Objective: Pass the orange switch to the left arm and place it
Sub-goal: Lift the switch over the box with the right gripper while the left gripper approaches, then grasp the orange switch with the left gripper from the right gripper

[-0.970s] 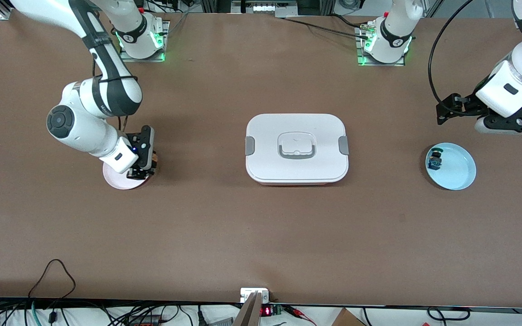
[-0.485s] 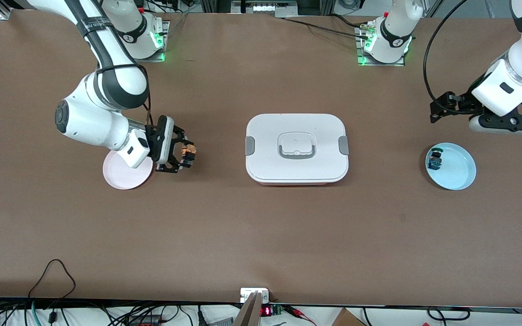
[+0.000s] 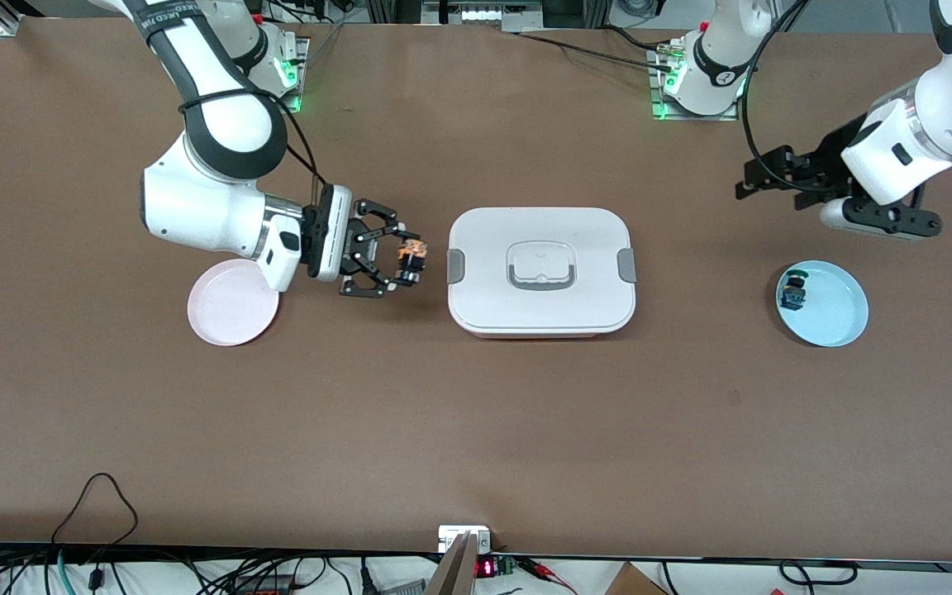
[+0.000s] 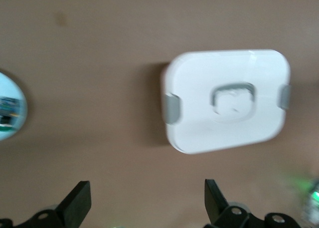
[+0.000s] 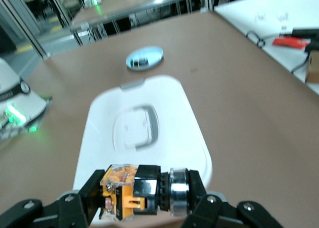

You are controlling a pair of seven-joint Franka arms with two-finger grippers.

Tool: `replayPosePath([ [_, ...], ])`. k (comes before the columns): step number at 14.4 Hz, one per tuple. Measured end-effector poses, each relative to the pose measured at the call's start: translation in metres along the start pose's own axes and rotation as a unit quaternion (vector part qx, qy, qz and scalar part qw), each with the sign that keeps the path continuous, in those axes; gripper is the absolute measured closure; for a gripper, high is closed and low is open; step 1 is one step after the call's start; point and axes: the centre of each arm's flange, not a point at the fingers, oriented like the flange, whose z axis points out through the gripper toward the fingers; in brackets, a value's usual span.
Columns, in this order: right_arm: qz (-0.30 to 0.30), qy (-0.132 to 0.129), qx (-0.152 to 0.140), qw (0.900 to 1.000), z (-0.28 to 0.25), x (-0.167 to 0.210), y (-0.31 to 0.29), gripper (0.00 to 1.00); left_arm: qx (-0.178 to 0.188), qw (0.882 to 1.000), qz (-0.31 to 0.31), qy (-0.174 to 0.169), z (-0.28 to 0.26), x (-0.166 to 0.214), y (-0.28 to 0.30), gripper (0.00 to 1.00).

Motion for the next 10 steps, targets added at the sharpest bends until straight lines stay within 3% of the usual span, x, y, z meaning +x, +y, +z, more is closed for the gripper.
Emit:
replayPosePath([
  [2,0.01,0.049,0.0,0.999,0.01,0.016,-0.008,0.28,-0.066,0.997,0.002,-0.042,0.011,-0.003,0.013,0.0],
  [4,0.023,0.102,0.002,0.995,0.026,0.031,-0.022,0.28,-0.15,0.987,0.005,-0.064,0.019,0.002,0.029,0.0],
  [7,0.035,0.174,0.005,0.984,0.058,0.044,-0.048,0.28,-0.273,0.958,0.006,-0.09,0.036,0.02,0.049,0.0],
  [10,0.043,0.221,0.014,0.974,0.081,0.061,-0.069,0.28,-0.369,0.926,0.025,-0.071,0.047,0.039,0.059,0.0],
])
